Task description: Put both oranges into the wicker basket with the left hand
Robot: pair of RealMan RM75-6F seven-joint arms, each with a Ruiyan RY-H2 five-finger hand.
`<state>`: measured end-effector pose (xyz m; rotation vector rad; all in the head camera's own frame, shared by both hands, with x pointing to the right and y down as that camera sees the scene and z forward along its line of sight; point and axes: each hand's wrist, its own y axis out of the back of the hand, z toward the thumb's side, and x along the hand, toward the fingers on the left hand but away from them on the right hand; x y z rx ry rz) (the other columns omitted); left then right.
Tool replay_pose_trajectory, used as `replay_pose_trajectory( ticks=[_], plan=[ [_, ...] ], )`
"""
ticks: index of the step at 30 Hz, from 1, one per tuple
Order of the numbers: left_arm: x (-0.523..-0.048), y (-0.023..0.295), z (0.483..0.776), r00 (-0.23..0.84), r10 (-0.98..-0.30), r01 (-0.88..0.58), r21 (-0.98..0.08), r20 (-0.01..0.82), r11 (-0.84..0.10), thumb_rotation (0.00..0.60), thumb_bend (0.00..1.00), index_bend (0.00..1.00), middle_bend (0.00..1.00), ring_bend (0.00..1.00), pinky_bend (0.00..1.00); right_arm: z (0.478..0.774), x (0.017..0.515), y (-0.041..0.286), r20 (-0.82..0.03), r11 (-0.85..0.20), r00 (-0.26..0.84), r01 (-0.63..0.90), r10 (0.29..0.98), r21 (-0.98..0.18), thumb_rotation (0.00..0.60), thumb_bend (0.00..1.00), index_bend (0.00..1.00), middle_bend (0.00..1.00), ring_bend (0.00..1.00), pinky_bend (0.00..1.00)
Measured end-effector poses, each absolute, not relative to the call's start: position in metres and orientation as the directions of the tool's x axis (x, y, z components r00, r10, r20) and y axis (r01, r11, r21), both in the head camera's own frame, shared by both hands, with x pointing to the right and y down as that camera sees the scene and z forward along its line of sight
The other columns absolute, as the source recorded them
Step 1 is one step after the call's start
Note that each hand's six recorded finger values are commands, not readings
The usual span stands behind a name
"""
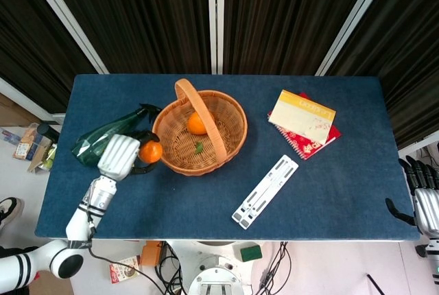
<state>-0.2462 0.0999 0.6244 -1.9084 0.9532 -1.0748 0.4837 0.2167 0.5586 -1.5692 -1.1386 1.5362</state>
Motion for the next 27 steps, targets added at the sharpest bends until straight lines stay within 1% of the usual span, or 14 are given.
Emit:
replay_pose_trajectory(
  ticks=[4, 9, 13, 15, 16, 17, 18, 19, 21, 22, 23, 27],
  plan=[
    [-0.227, 0.079, 0.645, 0.386, -0.844, -0.242, -0.841, 0.373, -0.483, 0.6, 0.36, 0.52, 0.51, 0.49, 0.6, 0.56, 0.485, 0.216, -0.419, -0.408, -0.072, 0.135, 0.905, -0.903, 0.6, 0.31, 0.0, 0.0, 0.0, 0.0],
    [-0.207, 0.055, 0.673, 0.374, -0.842, -0.252, -0.83, 0.39, -0.497, 0.6, 0.36, 0.52, 0.51, 0.49, 0.6, 0.565, 0.486, 0.215, -0.438, -0.426, -0.077, 0.134, 0.896, -0.895, 0.6, 0.31, 0.0, 0.0, 0.0, 0.0],
    [-0.187, 0.044, 0.697, 0.368, -0.823, -0.271, -0.797, 0.432, -0.539, 0.6, 0.35, 0.51, 0.5, 0.49, 0.59, 0.565, 0.488, 0.213, -0.439, -0.427, -0.082, 0.134, 0.895, -0.895, 0.6, 0.31, 0.0, 0.0, 0.0, 0.0],
    [-0.179, 0.04, 0.707, 0.366, -0.816, -0.269, -0.788, 0.447, -0.553, 0.6, 0.35, 0.49, 0.48, 0.47, 0.58, 0.564, 0.488, 0.213, -0.437, -0.424, -0.085, 0.136, 0.896, -0.896, 0.6, 0.31, 0.0, 0.0, 0.0, 0.0],
    [-0.176, 0.039, 0.712, 0.366, -0.812, -0.266, -0.785, 0.455, -0.56, 0.6, 0.34, 0.45, 0.45, 0.46, 0.57, 0.564, 0.488, 0.213, -0.435, -0.422, -0.086, 0.136, 0.896, -0.896, 0.6, 0.31, 0.0, 0.0, 0.0, 0.0],
    [-0.173, 0.037, 0.716, 0.366, -0.807, -0.262, -0.781, 0.464, -0.568, 0.6, 0.33, 0.4, 0.42, 0.42, 0.54, 0.563, 0.489, 0.213, -0.433, -0.42, -0.087, 0.137, 0.897, -0.897, 0.6, 0.31, 0.0, 0.0, 0.0, 0.0],
    [-0.169, 0.036, 0.721, 0.369, -0.798, -0.253, -0.774, 0.477, -0.58, 0.6, 0.31, 0.31, 0.35, 0.36, 0.49, 0.562, 0.489, 0.213, -0.43, -0.416, -0.087, 0.138, 0.899, -0.899, 0.6, 0.31, 0.0, 0.0, 0.0, 0.0],
    [-0.166, 0.036, 0.725, 0.373, -0.79, -0.244, -0.769, 0.488, -0.59, 0.6, 0.28, 0.2, 0.25, 0.27, 0.42, 0.562, 0.489, 0.213, -0.428, -0.415, -0.087, 0.139, 0.899, -0.899, 0.6, 0.31, 0.0, 0.0, 0.0, 0.0],
    [-0.16, 0.036, 0.732, 0.386, -0.768, -0.217, -0.76, 0.51, -0.613, 0.6, 0.22, 0.08, 0.12, 0.14, 0.32, 0.562, 0.489, 0.213, -0.428, -0.414, -0.087, 0.141, 0.9, -0.899, 0.6, 0.31, 0.0, 0.0, 0.0, 0.0],
    [-0.157, 0.036, 0.733, 0.393, -0.762, -0.207, -0.758, 0.514, -0.618, 0.6, 0.19, 0.06, 0.07, 0.09, 0.28, 0.562, 0.489, 0.213, -0.429, -0.415, -0.087, 0.141, 0.899, -0.899, 0.6, 0.31, 0.0, 0.0, 0.0, 0.0],
    [-0.155, 0.037, 0.733, 0.397, -0.76, -0.201, -0.759, 0.515, -0.619, 0.6, 0.18, 0.06, 0.06, 0.08, 0.27, 0.562, 0.489, 0.213, -0.43, -0.416, -0.086, 0.141, 0.899, -0.898, 0.6, 0.31, 0.0, 0.0, 0.0, 0.0],
    [-0.153, 0.037, 0.729, 0.401, -0.774, -0.203, -0.777, 0.49, -0.596, 0.6, 0.15, 0.05, 0.05, 0.06, 0.26, 0.562, 0.489, 0.213, -0.43, -0.417, -0.084, 0.142, 0.899, -0.898, 0.6, 0.31, 0.0, 0.0, 0.0, 0.0]
  ],
)
